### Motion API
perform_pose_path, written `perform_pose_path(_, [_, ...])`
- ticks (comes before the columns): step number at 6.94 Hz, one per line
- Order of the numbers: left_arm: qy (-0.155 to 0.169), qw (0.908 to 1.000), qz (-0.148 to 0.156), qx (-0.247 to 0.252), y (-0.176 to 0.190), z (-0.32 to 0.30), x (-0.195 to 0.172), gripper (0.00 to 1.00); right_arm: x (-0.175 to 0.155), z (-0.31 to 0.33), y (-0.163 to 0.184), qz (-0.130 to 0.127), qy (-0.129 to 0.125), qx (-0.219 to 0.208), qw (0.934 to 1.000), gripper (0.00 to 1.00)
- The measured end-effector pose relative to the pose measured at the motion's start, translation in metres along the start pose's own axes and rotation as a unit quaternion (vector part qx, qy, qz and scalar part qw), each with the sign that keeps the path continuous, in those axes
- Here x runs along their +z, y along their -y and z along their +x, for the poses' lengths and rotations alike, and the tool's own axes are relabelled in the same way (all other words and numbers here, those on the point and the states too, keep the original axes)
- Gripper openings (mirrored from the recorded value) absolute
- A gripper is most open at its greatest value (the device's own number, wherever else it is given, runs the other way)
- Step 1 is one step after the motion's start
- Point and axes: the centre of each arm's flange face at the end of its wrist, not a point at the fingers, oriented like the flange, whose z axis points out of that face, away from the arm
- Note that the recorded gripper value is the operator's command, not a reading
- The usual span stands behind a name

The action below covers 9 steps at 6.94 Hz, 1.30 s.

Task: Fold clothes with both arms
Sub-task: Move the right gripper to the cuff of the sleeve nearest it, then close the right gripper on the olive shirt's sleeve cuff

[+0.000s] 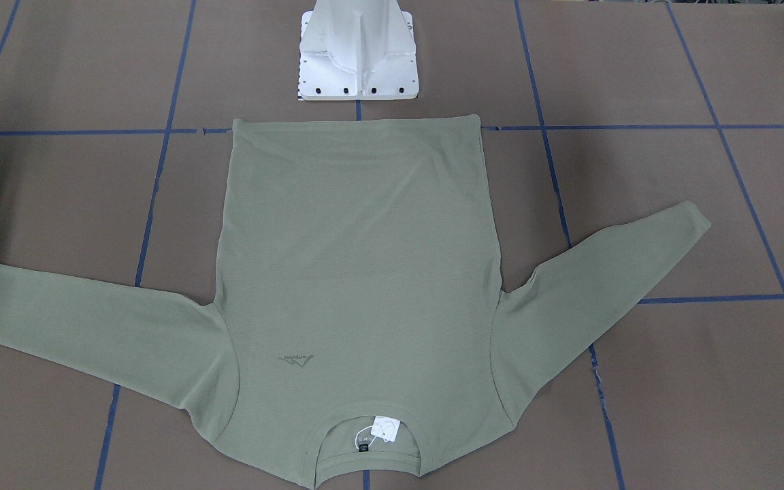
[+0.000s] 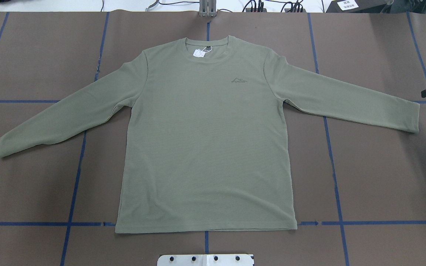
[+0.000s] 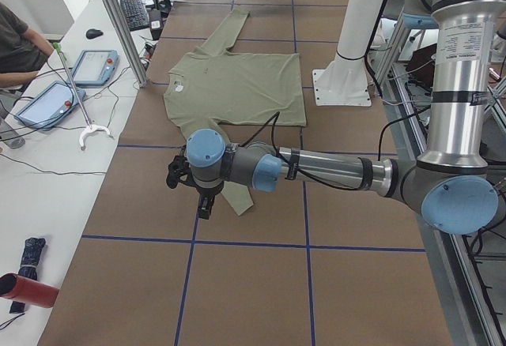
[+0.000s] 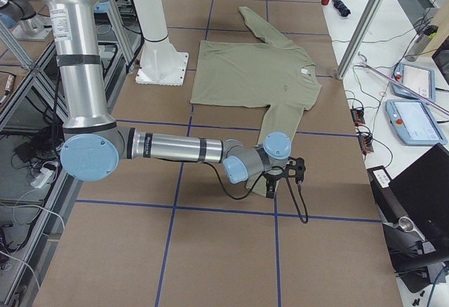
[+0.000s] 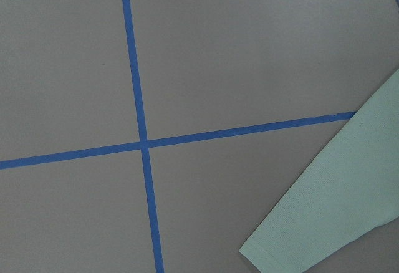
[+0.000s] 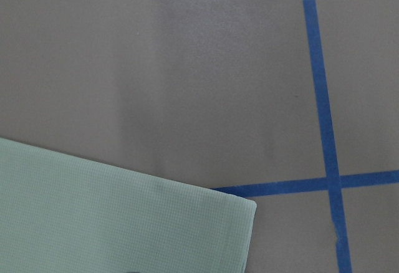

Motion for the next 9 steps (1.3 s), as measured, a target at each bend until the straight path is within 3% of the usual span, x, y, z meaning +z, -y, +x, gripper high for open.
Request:
perform_pose_path(3, [-0.002, 1.0000, 0.002, 0.003, 0.001, 0.003, -0.002, 1.00, 0.030, -0.001, 0.013, -0.018, -0.014, 0.036, 0.9991, 0.88])
perform_pose_path(6, [-0.002, 1.0000, 0.002, 0.004, 0.001, 0.004, -0.002, 1.00, 0.059, 0.000, 0.010, -0.041, -0.027, 0.040, 0.9980, 0.81])
perform_pose_path(9, [-0.002, 1.0000, 0.003, 0.004, 0.001, 0.004, -0.003, 1.00, 0.067, 0.000, 0.011, -0.046, -0.033, 0.042, 0.9975, 0.77])
